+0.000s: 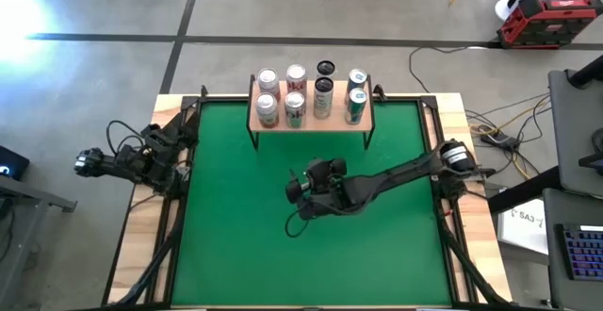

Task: Place canned beverage on shelf
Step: Return to Home Position

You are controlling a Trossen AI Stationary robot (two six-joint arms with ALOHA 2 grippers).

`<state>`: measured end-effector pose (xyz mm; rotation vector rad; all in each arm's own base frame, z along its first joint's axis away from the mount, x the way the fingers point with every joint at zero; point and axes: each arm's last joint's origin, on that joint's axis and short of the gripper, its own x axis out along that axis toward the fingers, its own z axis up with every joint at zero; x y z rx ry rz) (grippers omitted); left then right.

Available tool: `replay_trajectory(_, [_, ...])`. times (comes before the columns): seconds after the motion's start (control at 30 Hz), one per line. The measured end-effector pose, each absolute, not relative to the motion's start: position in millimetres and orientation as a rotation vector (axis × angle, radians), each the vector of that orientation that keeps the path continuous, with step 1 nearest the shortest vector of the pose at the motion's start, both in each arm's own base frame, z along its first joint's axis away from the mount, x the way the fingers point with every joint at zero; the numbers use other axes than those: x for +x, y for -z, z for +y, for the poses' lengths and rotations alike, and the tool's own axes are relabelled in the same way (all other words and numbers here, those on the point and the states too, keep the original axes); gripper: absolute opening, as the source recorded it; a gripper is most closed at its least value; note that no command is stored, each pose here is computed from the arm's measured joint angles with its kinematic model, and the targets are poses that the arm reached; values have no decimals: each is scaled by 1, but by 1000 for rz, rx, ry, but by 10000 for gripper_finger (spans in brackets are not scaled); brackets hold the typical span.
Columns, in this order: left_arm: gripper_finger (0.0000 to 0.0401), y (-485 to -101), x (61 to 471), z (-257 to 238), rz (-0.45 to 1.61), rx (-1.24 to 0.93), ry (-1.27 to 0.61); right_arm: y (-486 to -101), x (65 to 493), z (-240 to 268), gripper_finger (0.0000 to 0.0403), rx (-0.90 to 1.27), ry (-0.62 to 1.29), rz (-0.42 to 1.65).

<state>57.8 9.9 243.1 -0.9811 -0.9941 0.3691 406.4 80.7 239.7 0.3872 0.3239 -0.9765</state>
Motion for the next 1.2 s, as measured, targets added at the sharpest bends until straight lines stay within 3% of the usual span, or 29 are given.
replay_trajectory(0.2, [380,-243,58,10,-993,-981,-369,-273,383,70,400,273,826,552])
replay_trajectory(0.5, [380,-243,58,10,-990,-979,-371,-302,321,53,400,241,844,747])
replay_trajectory(0.9, [380,-243,58,10,-985,-976,-373,-260,236,36,400,114,446,288])
replay_trajectory(1.2, [380,-242,59,10,-983,-975,-373,-231,172,24,400,144,322,184])
